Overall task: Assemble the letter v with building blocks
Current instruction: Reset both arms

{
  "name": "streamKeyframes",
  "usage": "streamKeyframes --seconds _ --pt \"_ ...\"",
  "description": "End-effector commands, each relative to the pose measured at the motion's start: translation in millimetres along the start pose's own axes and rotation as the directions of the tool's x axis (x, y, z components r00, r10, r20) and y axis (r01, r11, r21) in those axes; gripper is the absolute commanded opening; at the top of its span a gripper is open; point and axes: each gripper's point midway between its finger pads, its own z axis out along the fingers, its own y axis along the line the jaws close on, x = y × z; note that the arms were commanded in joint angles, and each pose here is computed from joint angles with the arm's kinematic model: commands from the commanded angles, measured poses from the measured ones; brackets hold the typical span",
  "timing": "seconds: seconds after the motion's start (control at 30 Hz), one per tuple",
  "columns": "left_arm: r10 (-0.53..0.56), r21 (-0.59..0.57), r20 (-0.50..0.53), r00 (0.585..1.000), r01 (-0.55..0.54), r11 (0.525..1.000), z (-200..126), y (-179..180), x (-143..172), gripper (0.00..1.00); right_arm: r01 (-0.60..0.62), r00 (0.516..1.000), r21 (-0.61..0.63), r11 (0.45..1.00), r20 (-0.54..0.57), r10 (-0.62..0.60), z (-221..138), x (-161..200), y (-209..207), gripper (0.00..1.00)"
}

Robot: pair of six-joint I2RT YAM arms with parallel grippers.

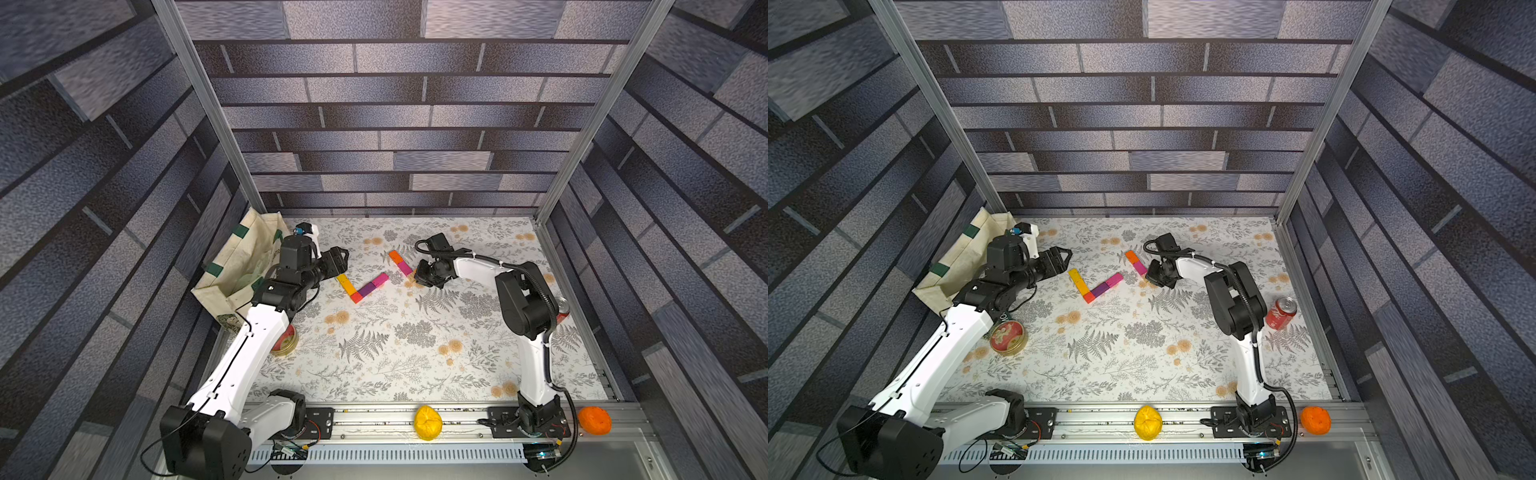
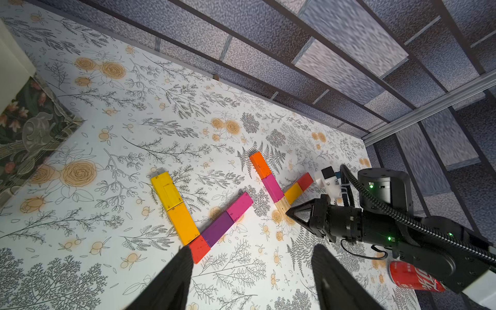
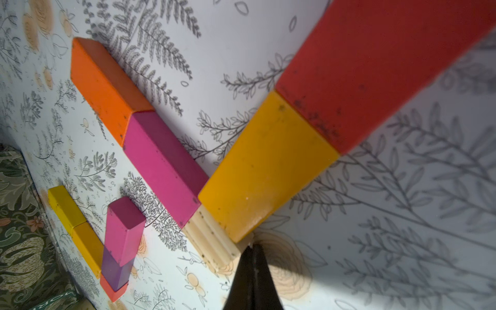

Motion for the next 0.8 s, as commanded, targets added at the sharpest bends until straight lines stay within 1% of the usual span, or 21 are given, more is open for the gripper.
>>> streamKeyframes --seconds 0.0,0.47,0.63,0.77 --pt "-0.016 0.008 -0.011 1.000 0.016 1.000 2 3 4 0.73 -0.012 1.000 0.004 1.000 -0.011 0.012 8 0 1 0.00" --pt "-0.023 0.006 -0.013 1.000 0.023 1.000 3 5 6 0.73 -0.025 1.000 0.011 1.000 -0.018 0.025 8 3 -2 0.00" --pt "-0.023 0.008 -0.009 1.000 0.023 1.000 1 4 5 0.73 -0.031 0.999 0.005 0.999 -0.013 0.031 -3 8 -4 0.00" --pt "-0.020 0.009 -0.002 1.000 0.020 1.000 -1 3 3 0.72 -0.030 1.000 -0.020 0.999 -0.007 0.029 -19 16 -2 0.00"
